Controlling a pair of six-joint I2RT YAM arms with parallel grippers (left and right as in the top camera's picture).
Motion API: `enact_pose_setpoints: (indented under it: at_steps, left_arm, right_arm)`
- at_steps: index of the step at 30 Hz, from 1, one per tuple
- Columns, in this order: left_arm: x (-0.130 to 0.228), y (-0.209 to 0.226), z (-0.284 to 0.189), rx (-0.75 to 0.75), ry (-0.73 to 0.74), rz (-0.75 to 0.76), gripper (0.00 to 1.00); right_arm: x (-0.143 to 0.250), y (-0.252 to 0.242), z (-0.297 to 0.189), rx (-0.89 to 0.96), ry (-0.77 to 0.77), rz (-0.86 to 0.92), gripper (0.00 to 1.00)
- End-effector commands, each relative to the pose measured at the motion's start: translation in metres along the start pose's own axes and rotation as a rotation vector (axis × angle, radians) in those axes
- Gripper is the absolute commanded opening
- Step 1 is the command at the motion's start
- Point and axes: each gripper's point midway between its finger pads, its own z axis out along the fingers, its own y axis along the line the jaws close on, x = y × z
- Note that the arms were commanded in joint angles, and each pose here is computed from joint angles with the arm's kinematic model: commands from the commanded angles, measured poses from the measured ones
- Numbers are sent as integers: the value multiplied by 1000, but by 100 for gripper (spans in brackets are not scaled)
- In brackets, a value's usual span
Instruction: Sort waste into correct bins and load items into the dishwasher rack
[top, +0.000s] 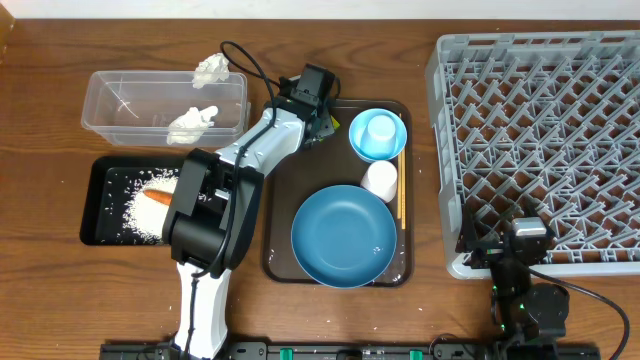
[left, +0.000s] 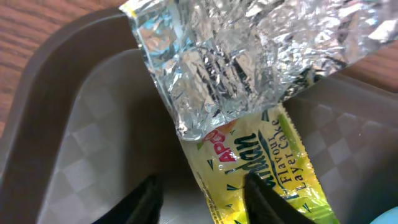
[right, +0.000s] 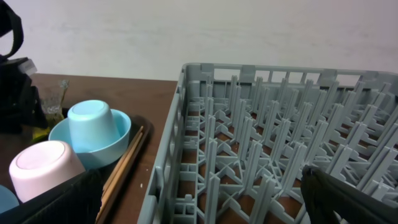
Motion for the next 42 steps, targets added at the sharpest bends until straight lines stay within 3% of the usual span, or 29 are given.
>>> enact_pose_setpoints:
  at_steps: [1, 9, 14, 24, 34, 42]
  left_arm:
    - [3, 2, 5, -9, 4, 3, 38]
    - [0, 0, 5, 0, -8, 1, 22]
    - [2, -2, 5, 9, -2, 2, 6]
    - [-3, -8, -9, 35, -8, 0, 6]
    - [-52, -27, -96, 147, -172, -25, 6]
    - [-91, 0, -147, 177, -263, -99, 6]
  right_arm:
    - [1, -5, 0, 22, 4, -9, 99]
    - [1, -5, 0, 22, 4, -9, 99]
    - [1, -5, 0, 22, 4, -9, 99]
    - [1, -5, 0, 22, 4, -9, 99]
    - [1, -5, 0, 22, 4, -9, 99]
    - [1, -5, 0, 22, 4, -9, 99]
